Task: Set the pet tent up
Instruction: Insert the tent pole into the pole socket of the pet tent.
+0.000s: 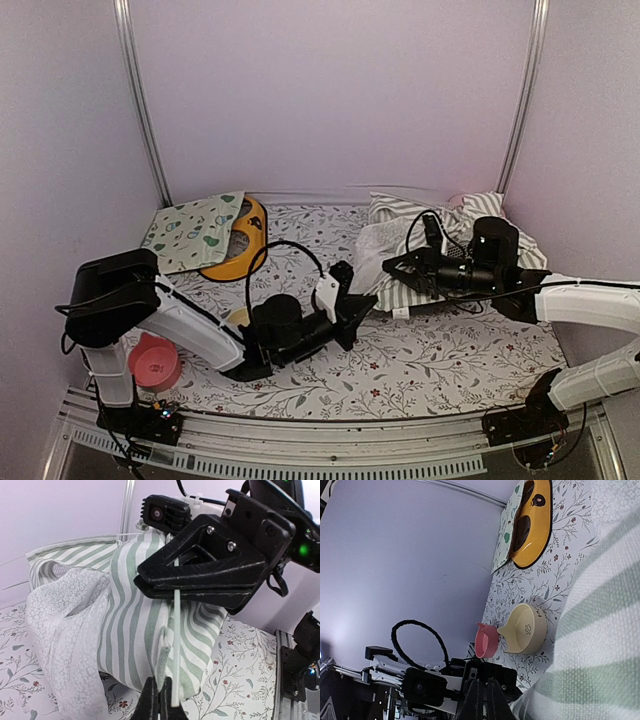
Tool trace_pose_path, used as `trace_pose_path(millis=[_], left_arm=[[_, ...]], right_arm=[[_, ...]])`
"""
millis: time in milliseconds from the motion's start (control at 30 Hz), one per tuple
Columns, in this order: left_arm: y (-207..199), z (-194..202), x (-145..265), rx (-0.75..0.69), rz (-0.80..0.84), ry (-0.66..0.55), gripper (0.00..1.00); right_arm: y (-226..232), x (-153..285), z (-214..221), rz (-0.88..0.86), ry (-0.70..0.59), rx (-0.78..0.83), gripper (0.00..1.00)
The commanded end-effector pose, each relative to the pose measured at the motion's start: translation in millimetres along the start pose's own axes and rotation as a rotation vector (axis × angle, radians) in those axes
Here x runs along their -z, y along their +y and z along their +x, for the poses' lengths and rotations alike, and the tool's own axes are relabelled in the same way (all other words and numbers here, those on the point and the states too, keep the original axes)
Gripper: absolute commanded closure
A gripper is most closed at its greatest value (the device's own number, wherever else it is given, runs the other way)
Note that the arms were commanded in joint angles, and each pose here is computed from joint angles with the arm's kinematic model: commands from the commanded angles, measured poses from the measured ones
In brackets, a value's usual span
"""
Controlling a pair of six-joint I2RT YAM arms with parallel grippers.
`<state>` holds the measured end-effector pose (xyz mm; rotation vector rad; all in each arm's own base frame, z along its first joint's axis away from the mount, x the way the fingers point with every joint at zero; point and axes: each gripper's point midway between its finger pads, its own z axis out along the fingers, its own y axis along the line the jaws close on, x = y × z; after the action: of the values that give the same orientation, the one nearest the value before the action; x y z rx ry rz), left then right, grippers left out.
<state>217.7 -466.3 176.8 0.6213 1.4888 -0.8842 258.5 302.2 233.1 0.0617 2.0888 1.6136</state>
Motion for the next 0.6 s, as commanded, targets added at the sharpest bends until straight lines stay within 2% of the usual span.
trace_pose_path(millis=[0, 267, 567], left_arm=[[10, 40, 14, -0.093, -0.061, 0.136, 1.00], [10, 49, 28, -0.120, -0.062, 0.160, 1.00], [1, 47, 26, -0.150, -0.046, 0.165, 1.00]], right_arm=[[11, 21, -54, 0.038, -0.181, 0.156, 1.00], [25, 29, -70, 0.016, -0.199, 0.210, 1.00], [60, 33, -90, -0.030, -0.234, 0.302, 1.00]])
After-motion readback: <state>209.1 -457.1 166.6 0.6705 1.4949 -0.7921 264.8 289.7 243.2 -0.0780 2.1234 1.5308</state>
